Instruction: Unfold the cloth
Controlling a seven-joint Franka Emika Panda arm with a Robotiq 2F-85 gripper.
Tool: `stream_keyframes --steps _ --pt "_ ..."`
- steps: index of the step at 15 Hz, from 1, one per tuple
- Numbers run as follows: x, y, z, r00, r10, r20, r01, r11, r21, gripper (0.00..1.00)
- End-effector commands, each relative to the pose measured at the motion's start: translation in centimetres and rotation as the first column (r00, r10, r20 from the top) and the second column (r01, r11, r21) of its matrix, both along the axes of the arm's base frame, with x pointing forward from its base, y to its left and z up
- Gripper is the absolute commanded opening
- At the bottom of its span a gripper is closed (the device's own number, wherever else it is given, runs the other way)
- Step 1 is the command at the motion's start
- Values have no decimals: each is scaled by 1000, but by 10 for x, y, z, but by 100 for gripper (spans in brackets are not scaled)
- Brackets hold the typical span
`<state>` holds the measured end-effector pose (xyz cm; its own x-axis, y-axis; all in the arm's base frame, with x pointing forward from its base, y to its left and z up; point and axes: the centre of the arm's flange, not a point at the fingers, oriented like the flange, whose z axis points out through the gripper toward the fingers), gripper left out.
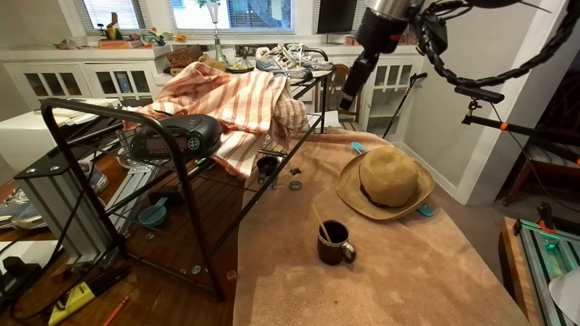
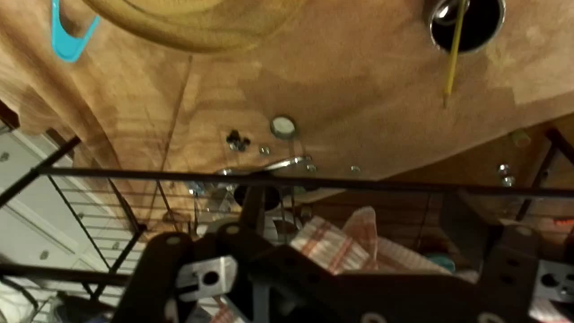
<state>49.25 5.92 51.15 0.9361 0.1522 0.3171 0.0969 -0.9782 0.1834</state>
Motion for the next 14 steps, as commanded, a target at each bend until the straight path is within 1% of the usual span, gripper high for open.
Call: stream_keyframes --steps 1,3,7,11,14 --pt "64 19 16 996 25 88 -27 999 24 100" --pt "90 26 26 990 35 140 -41 998 44 100" --pt "131 40 37 982 38 184 -53 996 74 100" --pt "161 54 32 977 56 206 -71 995 66 100" --pt "180 54 22 972 40 232 -54 997 56 100"
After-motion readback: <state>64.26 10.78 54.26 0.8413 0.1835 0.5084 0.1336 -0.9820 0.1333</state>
